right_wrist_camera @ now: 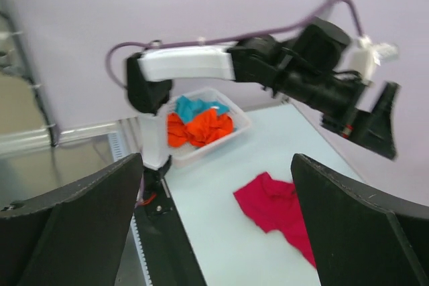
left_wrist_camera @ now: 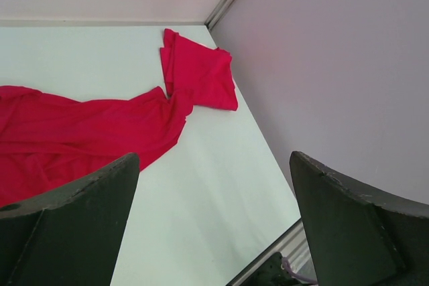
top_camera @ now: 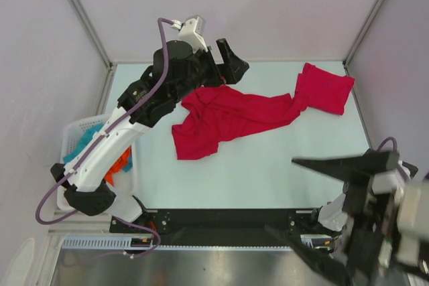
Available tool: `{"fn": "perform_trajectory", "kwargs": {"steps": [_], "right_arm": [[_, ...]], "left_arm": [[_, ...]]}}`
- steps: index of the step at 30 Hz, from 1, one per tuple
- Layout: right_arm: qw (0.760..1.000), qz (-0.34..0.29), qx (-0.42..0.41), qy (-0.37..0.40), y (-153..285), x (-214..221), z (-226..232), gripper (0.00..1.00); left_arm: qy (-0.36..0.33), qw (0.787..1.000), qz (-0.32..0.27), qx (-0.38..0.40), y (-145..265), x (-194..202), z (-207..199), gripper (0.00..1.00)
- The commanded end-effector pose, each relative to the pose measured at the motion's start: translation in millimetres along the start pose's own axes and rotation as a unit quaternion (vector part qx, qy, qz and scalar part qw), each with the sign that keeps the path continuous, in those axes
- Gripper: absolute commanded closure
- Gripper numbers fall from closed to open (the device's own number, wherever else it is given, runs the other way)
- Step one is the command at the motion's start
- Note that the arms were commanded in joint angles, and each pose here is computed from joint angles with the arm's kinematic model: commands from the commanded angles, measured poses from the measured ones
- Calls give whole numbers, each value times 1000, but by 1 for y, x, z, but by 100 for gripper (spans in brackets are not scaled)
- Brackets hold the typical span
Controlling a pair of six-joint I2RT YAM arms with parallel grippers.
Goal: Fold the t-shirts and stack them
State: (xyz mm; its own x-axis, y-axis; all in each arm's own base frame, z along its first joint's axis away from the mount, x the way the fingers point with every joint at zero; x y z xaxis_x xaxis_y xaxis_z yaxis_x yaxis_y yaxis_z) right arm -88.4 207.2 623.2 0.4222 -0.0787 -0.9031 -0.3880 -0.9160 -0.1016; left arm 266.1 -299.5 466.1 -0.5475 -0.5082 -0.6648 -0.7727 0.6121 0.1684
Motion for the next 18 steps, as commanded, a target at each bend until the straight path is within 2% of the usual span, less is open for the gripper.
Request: {"fn": "perform_trajectory", "kwargs": {"steps": [1,7,12,14,16,17,18], "right_arm": [[985,92,62,-129,0,43,-88,0],[976,152,111,-108,1,66,-97,0],[945,202,230,-118,-6,93,-120,0],[943,216,245,-69,-11,100,-116,0],[922,255,291,-10,-17,109,-124,0],[894,309,310,92,-19,116,-132,0],[864,326,376,81,-32,125,-137,0]], "left_arm": [[-18,1000,-20,6,17,-11,-3,0],[-20,1000,-23,6,19,-13,-3,0],[-23,999,-22,3,17,-12,-1,0],[-24,999,-22,4,18,-13,-2,0],[-24,999,-21,7,18,-12,-3,0],[-25,999,-20,5,18,-12,-2,0],[-26,999,-21,5,18,-12,-2,0]]}}
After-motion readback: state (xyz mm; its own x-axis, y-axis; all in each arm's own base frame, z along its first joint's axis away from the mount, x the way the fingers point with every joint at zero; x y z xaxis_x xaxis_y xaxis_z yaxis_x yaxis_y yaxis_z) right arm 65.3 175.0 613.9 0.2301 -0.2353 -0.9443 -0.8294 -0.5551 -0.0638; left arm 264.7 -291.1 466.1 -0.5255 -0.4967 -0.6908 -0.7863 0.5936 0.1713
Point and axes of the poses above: each gripper's point midway between its finger pads, its own y axis back along the fingers, its own z axis along the line the jaws close on, x = y × z, the point moved 3 cm from there along y, back along the fingers, and after that the axes turned 14 degrees about y, right-handed, at the moved point
